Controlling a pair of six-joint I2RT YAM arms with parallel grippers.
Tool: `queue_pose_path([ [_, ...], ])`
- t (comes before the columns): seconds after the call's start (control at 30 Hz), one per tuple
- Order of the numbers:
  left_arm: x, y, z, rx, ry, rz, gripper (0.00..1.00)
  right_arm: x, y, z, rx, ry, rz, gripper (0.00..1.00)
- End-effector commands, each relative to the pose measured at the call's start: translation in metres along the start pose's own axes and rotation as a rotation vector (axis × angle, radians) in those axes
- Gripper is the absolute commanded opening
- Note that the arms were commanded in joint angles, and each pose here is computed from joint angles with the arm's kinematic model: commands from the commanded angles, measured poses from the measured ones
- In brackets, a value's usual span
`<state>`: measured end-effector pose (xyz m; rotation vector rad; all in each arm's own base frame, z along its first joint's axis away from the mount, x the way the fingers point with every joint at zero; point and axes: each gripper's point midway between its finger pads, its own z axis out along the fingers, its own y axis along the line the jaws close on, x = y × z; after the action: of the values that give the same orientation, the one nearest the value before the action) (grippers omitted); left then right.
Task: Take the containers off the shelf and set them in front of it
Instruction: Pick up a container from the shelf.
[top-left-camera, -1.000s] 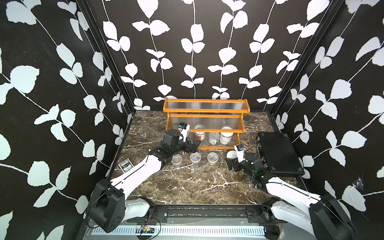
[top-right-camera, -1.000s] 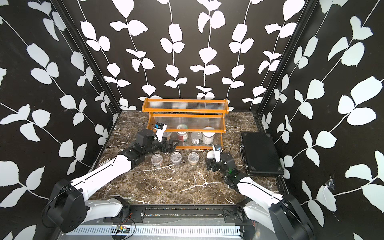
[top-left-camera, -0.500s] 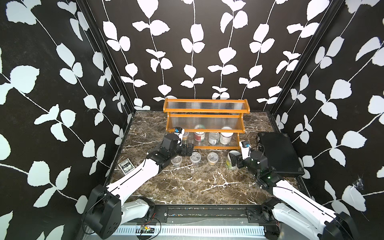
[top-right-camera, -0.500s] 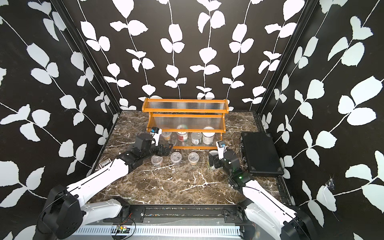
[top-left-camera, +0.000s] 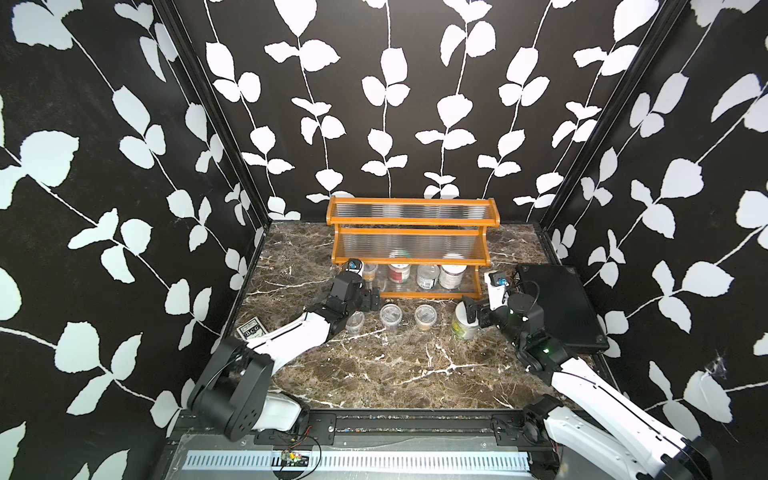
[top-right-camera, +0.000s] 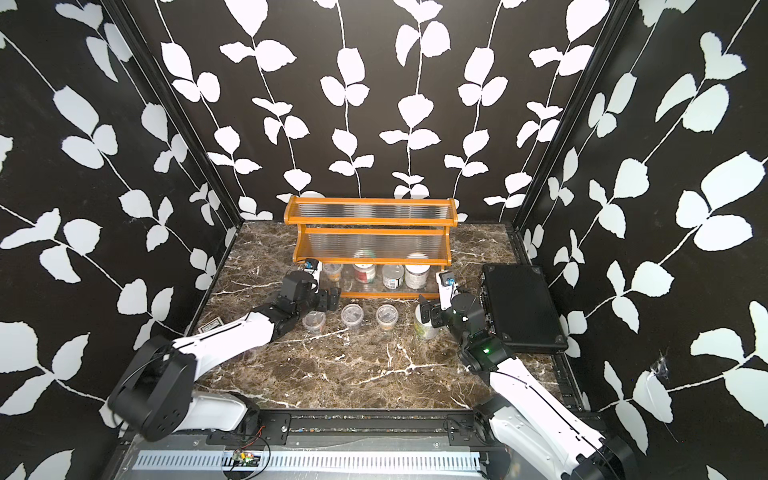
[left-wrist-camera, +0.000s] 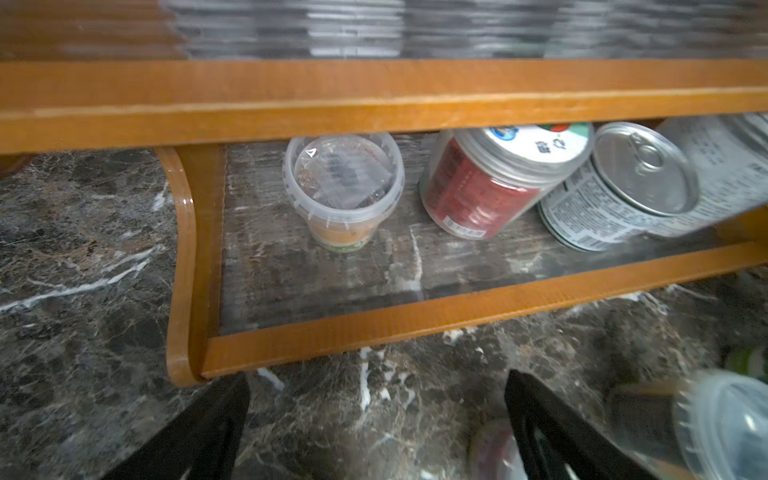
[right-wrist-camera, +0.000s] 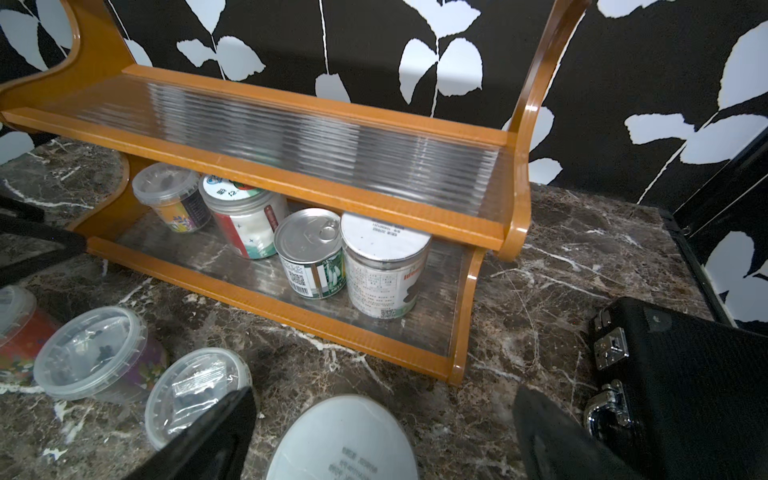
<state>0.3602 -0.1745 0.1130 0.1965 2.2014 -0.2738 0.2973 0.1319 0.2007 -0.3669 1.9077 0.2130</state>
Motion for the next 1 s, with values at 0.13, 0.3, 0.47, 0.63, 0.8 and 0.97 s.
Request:
queue_pose_path([
  [0.13, -0.037, 0.002, 0.030, -0.027, -0.129, -0.034, 0.99, -0.037, 0.010, -0.007, -0.087, -0.072, 0.007, 1.00],
  [0.3, -0.043, 0.001, 0.048, -0.038, -0.138, -0.036, 0.99, -0.047, 0.023, -0.008, -0.197, -0.079, 0.040, 1.00],
  [0.47, -0.046, 0.004, 0.060, -0.056, -0.133, -0.034, 0.99, -0.053, 0.032, -0.005, -0.273, -0.079, 0.072, 1.00],
  [0.63, -0.044, 0.012, 0.068, -0.074, -0.124, -0.060, 0.98, -0.055, 0.030, -0.003, -0.274, -0.083, 0.100, 1.00],
  [0.8, -0.043, 0.009, 0.076, -0.051, -0.117, -0.052, 0.99, -0.055, 0.027, -0.002, -0.268, -0.082, 0.107, 1.00],
  [0.97, -0.045, 0.012, 0.081, -0.052, -0.126, -0.060, 0.99, -0.052, 0.023, -0.001, -0.249, -0.077, 0.107, 1.00],
])
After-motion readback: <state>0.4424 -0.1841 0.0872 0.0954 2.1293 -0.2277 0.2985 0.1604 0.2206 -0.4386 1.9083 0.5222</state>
